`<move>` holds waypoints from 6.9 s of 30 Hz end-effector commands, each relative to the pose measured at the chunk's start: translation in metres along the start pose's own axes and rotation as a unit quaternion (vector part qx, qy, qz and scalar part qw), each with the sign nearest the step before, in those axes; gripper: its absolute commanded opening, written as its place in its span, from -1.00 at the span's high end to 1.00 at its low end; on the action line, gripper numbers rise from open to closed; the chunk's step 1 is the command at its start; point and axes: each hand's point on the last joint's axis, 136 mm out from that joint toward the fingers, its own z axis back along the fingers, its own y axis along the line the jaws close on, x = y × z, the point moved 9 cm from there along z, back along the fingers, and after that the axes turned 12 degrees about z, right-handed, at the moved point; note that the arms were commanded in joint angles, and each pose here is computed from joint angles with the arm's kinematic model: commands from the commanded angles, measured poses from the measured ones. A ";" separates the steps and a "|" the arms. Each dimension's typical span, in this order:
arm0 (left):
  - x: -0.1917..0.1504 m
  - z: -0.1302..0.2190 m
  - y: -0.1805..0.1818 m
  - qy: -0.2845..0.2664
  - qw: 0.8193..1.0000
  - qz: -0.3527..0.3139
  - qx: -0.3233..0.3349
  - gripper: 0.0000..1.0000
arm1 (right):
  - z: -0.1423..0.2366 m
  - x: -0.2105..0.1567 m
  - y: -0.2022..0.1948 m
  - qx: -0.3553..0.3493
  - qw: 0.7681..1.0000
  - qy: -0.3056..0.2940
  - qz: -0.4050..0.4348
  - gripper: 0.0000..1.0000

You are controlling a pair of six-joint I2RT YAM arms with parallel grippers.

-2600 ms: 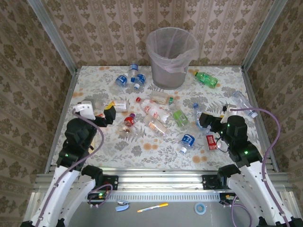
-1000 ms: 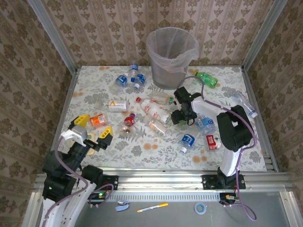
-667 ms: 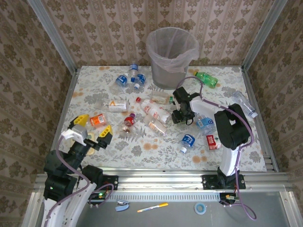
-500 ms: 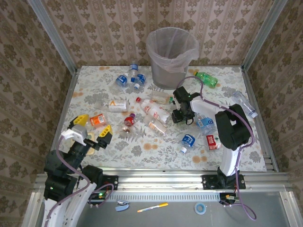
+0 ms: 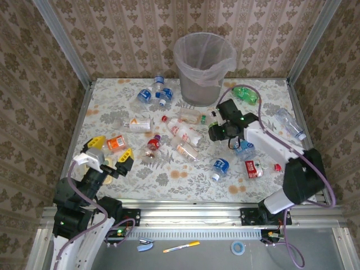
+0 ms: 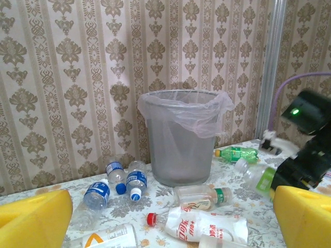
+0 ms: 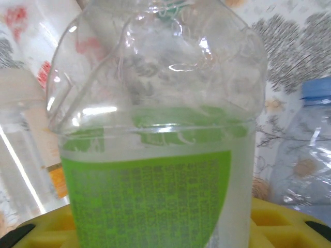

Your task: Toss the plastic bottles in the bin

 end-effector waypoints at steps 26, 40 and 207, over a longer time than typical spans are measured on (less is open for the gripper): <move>-0.005 -0.006 0.005 0.015 1.000 0.013 0.019 -0.99 | 0.283 0.055 0.008 -0.048 0.750 -0.657 0.055 0.37; -0.006 -0.009 0.006 0.023 0.999 0.013 0.023 -1.00 | 0.245 0.160 -0.016 -0.065 0.818 -0.568 0.053 0.35; 0.059 -0.170 -0.080 -0.172 0.973 0.014 -0.154 -0.38 | 0.150 -0.039 0.012 0.136 0.951 -0.272 -0.057 -1.00</move>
